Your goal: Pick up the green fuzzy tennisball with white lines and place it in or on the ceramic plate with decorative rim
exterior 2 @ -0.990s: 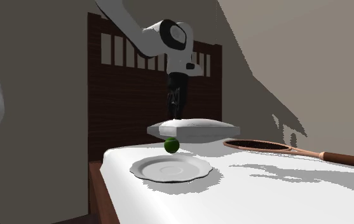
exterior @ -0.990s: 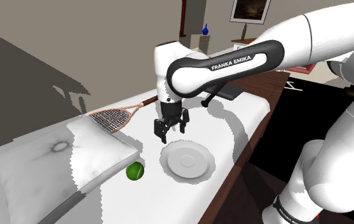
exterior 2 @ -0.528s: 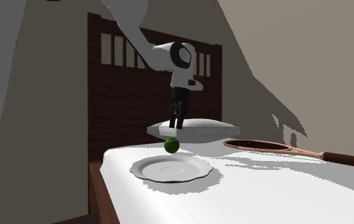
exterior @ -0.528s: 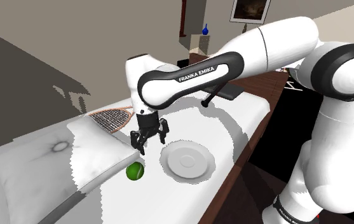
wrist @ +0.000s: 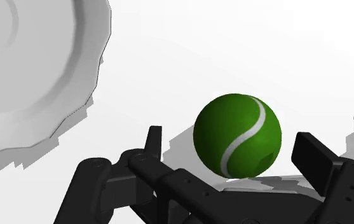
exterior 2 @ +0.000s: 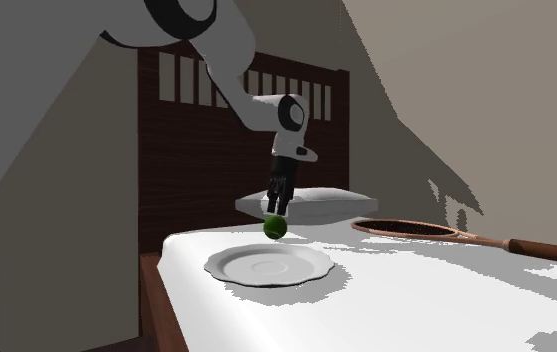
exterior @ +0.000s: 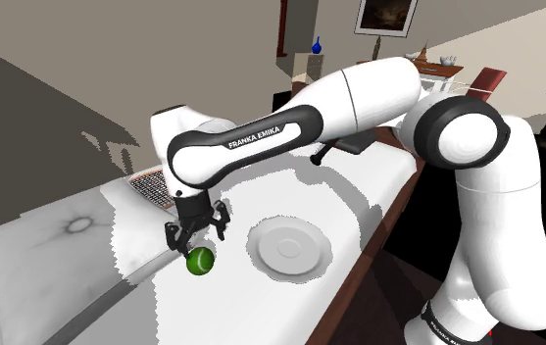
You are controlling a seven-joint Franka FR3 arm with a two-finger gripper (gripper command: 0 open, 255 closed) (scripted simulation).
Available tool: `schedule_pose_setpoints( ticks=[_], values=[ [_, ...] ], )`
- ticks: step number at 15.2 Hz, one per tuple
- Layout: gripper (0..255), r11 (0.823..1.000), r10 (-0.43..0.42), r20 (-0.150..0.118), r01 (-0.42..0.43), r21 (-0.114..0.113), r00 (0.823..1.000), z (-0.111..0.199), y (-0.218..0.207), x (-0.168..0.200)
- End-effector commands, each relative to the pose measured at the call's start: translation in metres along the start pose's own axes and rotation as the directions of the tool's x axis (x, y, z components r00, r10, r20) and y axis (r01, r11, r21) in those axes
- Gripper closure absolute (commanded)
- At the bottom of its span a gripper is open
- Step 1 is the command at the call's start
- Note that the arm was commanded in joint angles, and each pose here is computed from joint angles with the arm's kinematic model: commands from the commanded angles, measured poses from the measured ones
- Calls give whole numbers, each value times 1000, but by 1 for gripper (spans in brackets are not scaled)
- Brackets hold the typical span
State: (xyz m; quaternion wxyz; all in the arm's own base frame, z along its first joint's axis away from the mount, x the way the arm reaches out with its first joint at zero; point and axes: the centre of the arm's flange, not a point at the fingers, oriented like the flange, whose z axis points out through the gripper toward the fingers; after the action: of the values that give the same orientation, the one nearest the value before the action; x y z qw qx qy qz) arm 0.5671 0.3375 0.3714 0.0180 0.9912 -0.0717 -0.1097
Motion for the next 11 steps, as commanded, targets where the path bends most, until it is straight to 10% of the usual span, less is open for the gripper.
schedule_pose_setpoints(
  ticks=[1,11],
  values=[
    [0,1000,1,1,-1,1,1000,9,-2,2],
    [0,1000,1,1,-1,1,1000,38,-2,2]
  ],
)
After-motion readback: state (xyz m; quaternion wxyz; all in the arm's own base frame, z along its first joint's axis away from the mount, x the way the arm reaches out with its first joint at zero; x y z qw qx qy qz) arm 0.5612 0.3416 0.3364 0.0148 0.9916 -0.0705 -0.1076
